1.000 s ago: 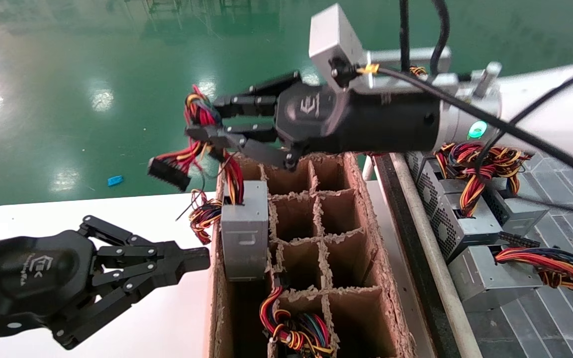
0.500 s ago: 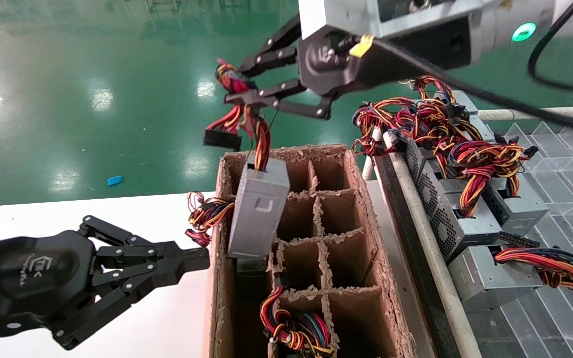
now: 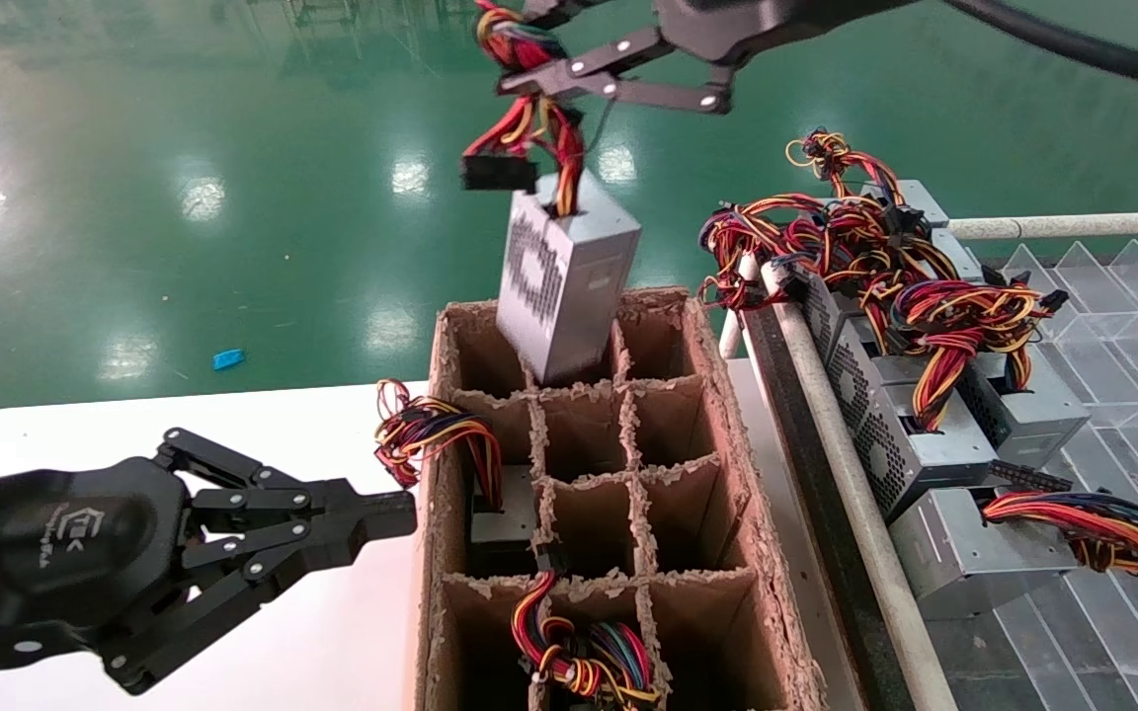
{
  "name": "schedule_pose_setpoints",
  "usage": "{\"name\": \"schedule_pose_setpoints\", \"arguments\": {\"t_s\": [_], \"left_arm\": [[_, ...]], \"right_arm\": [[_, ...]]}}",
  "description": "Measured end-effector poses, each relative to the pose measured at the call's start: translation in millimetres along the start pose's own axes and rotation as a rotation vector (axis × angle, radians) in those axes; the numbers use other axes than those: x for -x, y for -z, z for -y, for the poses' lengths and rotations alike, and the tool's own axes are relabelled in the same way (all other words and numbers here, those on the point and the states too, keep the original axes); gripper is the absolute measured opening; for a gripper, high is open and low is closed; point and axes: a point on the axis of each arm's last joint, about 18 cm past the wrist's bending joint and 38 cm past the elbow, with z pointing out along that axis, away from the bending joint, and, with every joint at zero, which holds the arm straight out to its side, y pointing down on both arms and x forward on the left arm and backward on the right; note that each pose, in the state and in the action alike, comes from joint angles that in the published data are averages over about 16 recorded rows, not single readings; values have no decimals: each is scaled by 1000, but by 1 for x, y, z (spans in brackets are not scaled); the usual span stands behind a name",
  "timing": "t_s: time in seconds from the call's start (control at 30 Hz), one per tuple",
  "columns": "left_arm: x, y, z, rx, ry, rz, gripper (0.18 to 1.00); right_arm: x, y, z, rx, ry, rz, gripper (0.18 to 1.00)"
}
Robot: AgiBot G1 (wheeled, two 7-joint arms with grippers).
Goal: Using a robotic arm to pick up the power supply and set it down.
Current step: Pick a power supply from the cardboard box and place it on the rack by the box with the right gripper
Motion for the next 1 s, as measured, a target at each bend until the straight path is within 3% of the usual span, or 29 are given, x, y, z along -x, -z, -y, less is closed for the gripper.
{"name": "schedule_pose_setpoints", "arguments": {"t_s": [0.63, 1.0], "left_arm": [[0, 0, 0, 0, 0, 0, 191], [0, 0, 0, 0, 0, 0, 191]], "right_arm": [[-51, 84, -23, 366, 166, -112, 297], [-57, 144, -68, 587, 149, -236, 294]]}}
